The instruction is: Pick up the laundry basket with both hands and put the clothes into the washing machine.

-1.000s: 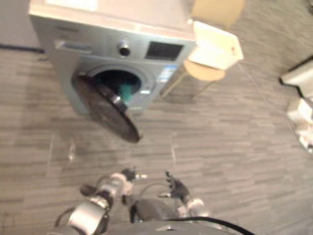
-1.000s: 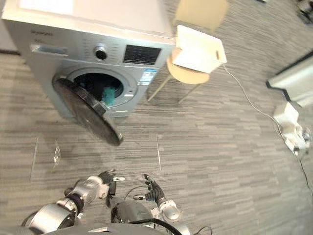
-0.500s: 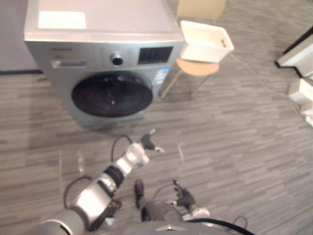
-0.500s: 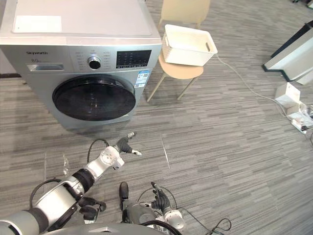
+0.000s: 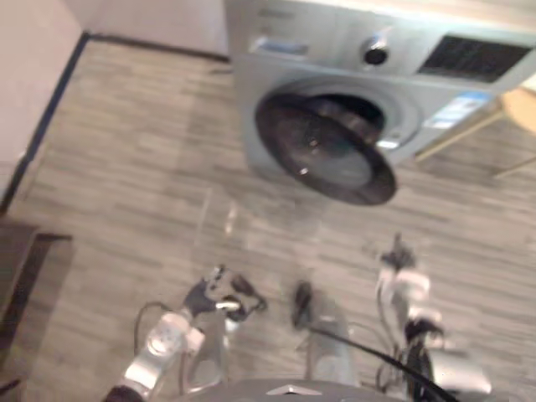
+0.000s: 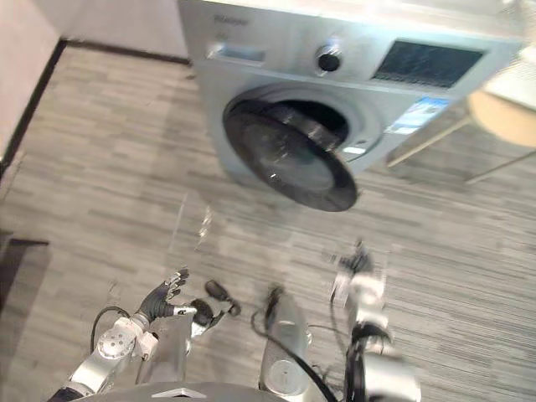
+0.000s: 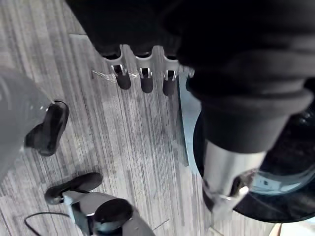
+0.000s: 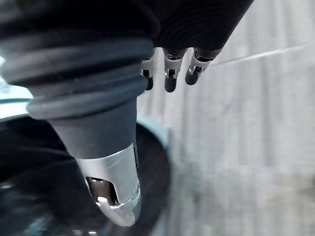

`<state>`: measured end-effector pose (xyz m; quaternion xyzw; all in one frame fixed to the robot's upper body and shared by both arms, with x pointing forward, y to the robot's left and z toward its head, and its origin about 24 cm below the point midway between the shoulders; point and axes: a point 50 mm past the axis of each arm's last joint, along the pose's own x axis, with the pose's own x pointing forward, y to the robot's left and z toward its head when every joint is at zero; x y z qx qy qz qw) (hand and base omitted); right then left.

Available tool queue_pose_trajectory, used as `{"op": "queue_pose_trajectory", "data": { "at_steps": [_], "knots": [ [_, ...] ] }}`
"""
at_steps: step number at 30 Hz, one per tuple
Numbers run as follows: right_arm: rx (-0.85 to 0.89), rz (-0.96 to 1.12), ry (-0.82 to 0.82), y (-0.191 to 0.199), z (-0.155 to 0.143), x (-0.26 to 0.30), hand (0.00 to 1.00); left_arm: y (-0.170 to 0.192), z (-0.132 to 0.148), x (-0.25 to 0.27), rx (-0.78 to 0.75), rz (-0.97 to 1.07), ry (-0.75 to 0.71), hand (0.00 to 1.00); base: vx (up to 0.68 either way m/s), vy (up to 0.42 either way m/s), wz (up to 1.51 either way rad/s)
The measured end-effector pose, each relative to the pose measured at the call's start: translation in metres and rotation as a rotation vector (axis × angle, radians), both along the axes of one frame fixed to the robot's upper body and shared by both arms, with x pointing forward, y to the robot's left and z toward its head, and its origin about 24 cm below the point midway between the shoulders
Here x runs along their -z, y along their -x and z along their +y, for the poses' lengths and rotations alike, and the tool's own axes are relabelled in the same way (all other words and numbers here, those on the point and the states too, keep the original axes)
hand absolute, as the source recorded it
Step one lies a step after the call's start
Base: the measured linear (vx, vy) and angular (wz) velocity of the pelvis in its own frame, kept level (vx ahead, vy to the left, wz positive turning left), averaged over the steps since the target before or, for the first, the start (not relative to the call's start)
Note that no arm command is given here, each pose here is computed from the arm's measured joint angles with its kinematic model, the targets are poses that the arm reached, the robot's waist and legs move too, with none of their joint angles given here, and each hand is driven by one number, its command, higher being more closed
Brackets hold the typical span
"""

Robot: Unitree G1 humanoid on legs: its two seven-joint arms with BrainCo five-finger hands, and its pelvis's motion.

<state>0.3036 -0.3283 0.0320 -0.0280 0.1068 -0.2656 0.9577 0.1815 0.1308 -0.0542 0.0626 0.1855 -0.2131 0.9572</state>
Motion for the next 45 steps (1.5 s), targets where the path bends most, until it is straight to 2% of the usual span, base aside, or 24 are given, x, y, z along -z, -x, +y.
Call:
{"op": "queue_pose_trajectory", "data": {
  "at_steps": [1,3,8,10,14,17,20,25,30,36,39,43,45],
  "knots": [
    [0.017,-0.05,0.006,-0.009,-0.004,-0.017,0.0,-0.002,-0.003,-0.003,0.006,-0.012,0.015,0.0,-0.05,0.065,0.12],
    [0.123,-0.107,-0.013,-0.004,-0.03,-0.036,0.0,-0.014,-0.011,-0.015,0.011,-0.068,0.06,0.0,-0.02,0.02,0.48],
    [0.18,-0.205,0.033,0.003,-0.064,-0.076,0.0,-0.038,-0.024,-0.046,-0.044,-0.2,0.205,0.0,-0.02,-0.2,0.9],
    [0.196,-0.211,0.052,0.002,-0.075,-0.091,0.0,-0.039,-0.026,-0.052,-0.062,-0.216,0.253,0.0,-0.02,-0.293,0.66],
    [0.156,-0.241,0.228,-0.013,-0.087,-0.162,0.0,-0.04,-0.03,-0.06,-0.123,-0.228,0.363,0.0,0.01,-0.261,0.01],
    [0.159,-0.246,0.26,-0.013,-0.09,-0.181,0.0,-0.043,-0.036,-0.069,-0.165,-0.249,0.436,0.0,0.03,-0.176,0.15],
    [0.187,-0.266,0.212,-0.008,-0.097,-0.184,0.0,-0.043,-0.039,-0.073,-0.169,-0.263,0.461,0.0,0.01,-0.129,0.16],
    [0.217,-0.381,0.08,-0.008,-0.1,-0.202,0.0,-0.042,-0.021,-0.072,-0.248,-0.272,0.45,0.0,-0.02,-0.063,0.18],
    [0.216,-0.468,-0.045,-0.011,-0.096,-0.201,0.0,-0.042,-0.016,-0.07,-0.281,-0.261,0.461,0.0,-0.05,-0.033,-0.01],
    [0.138,-0.555,-0.193,-0.03,-0.063,-0.166,0.0,-0.035,-0.014,-0.065,-0.292,-0.233,0.463,0.0,-0.01,-0.055,-0.09],
    [0.174,-0.585,-0.32,-0.023,-0.051,-0.12,0.0,-0.03,-0.02,-0.061,-0.27,-0.202,0.485,0.0,0.03,-0.057,0.09],
    [0.269,-0.504,-0.624,0.006,-0.008,-0.012,0.0,-0.024,-0.028,-0.056,-0.211,-0.154,0.48,0.0,0.07,-0.028,0.01],
    [0.386,-0.394,-0.783,0.05,0.022,0.059,0.0,-0.021,-0.031,-0.052,-0.179,-0.133,0.472,0.0,0.11,-0.007,0.12]
  ]
}}
